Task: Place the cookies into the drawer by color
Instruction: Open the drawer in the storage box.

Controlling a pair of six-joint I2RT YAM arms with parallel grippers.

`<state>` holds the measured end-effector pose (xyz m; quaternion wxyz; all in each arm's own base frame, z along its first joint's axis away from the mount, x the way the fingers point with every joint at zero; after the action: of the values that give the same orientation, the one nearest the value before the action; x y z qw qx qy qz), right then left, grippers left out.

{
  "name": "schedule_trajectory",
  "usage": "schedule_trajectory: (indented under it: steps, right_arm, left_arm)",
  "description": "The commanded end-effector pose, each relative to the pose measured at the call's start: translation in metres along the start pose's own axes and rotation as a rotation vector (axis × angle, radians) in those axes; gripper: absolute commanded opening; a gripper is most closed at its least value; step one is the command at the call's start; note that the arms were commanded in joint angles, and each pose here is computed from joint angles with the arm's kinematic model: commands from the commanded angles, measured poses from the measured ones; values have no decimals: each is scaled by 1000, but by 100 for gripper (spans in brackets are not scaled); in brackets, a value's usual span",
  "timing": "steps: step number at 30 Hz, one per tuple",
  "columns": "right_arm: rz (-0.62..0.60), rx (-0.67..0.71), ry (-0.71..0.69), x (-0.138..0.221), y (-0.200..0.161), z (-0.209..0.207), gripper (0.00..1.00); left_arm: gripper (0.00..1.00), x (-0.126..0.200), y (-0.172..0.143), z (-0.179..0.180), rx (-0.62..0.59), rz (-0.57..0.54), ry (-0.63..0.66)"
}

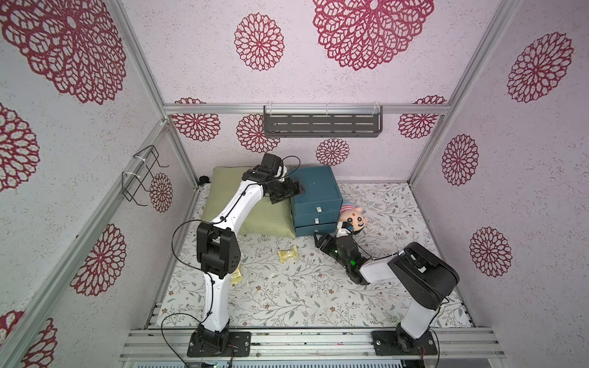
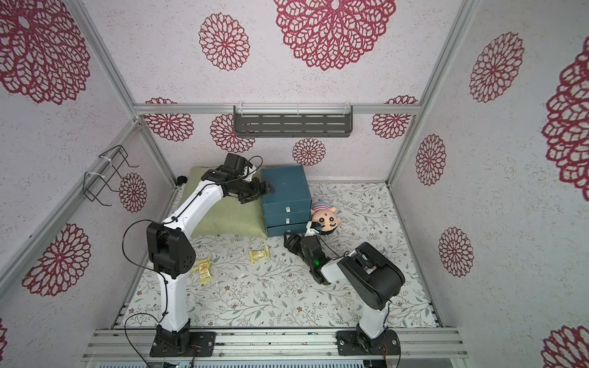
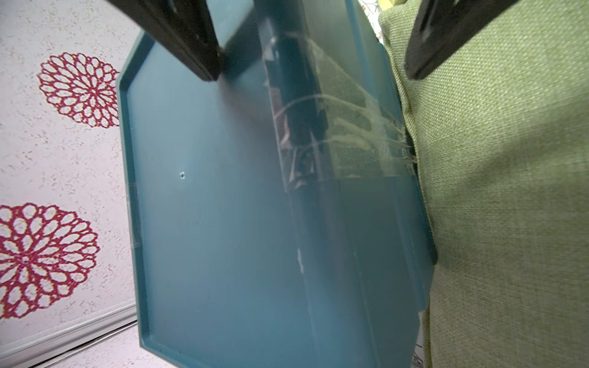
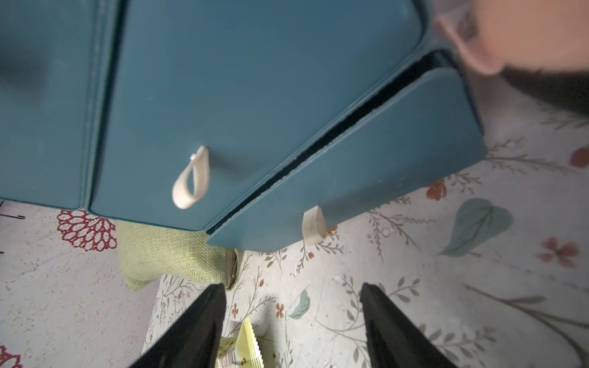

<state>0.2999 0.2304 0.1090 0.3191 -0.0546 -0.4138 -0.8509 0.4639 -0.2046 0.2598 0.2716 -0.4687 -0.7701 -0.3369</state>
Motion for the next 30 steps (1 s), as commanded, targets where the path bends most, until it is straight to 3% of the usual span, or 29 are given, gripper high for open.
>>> schedule_trajectory:
  steps: [1, 9, 16, 24, 30]
  right_arm:
    - [-40, -55, 69, -7, 13, 10, 66]
    - [-28, -103, 84, -23, 13, 6, 58]
    - [-31, -133, 88, -30, 11, 2, 42]
    - [-39, -151, 91, -38, 14, 2, 36]
    - [-49, -154, 79, -39, 17, 0, 27]
  left_arm:
    - [97, -27, -19, 35, 33, 95, 176]
    - [97, -25, -18, 35, 35, 93, 174]
    - [97, -24, -17, 35, 34, 91, 174]
    - [97, -23, -17, 35, 34, 90, 174]
    - [97, -23, -17, 35, 32, 90, 173]
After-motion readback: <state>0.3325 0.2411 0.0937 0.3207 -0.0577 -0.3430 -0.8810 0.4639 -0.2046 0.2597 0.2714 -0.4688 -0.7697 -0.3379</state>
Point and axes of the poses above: each gripper's point midway between its finger pads, its own x axis back along the fingers, its own z axis along the line the jaws close on, y = z × x, the point moved 8 cm from there along x, back along the fingers, and after that the axes turned 12 degrees about x, right-handed, at the moved point
